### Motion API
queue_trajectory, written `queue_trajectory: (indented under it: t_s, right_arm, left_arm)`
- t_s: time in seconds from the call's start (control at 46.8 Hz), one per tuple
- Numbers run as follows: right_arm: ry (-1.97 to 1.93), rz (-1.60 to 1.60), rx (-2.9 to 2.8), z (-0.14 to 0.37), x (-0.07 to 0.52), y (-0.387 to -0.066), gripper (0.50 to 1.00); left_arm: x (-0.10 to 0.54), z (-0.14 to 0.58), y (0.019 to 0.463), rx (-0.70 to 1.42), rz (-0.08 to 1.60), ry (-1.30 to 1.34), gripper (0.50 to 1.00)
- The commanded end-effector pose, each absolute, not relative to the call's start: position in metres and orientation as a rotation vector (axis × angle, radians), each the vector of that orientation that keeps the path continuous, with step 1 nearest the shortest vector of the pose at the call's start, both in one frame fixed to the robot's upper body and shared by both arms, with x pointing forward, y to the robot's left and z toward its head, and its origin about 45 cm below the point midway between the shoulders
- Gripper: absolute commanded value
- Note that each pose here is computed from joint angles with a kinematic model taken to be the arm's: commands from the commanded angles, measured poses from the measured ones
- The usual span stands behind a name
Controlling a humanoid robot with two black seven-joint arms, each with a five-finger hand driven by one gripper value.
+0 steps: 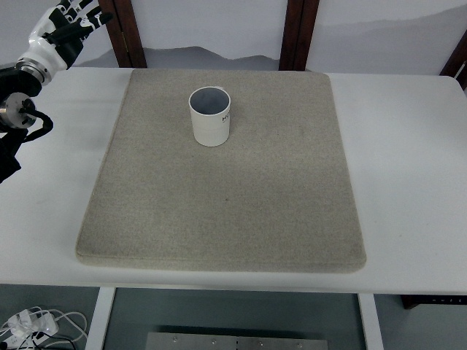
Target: Upright white cup
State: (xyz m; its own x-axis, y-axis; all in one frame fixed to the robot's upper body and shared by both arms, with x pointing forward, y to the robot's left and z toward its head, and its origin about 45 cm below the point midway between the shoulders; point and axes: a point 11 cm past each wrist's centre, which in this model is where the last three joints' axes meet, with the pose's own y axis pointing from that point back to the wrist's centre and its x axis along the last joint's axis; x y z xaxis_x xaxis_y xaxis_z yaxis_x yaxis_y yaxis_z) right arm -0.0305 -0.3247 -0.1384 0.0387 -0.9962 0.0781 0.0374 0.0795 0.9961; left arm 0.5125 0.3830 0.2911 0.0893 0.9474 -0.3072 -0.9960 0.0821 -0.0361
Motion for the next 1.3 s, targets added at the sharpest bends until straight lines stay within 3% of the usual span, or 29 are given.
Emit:
queue_trajectory:
  t_s: [0.0, 0.577, 1.282]
  right_arm:
    - [-1.187, -1.14, 1.141, -0.138, -0.031, -0.325, 0.952]
    - [-1.194, -1.15, 1.139, -0.138, -0.031, -0.324, 0.952]
    - [-1.189, -1.153, 1.141, -0.138, -0.032, -0.324, 0.952]
  left_arm:
    - [0.508, 0.283, 0.387, -0.326, 1.439, 0.287, 0.999]
    - [0.503, 0.25, 0.363, -0.557, 1.411, 0.548, 0.999]
    - [0.526, 0.274, 0.341, -0.515, 1.496, 0.583, 0.996]
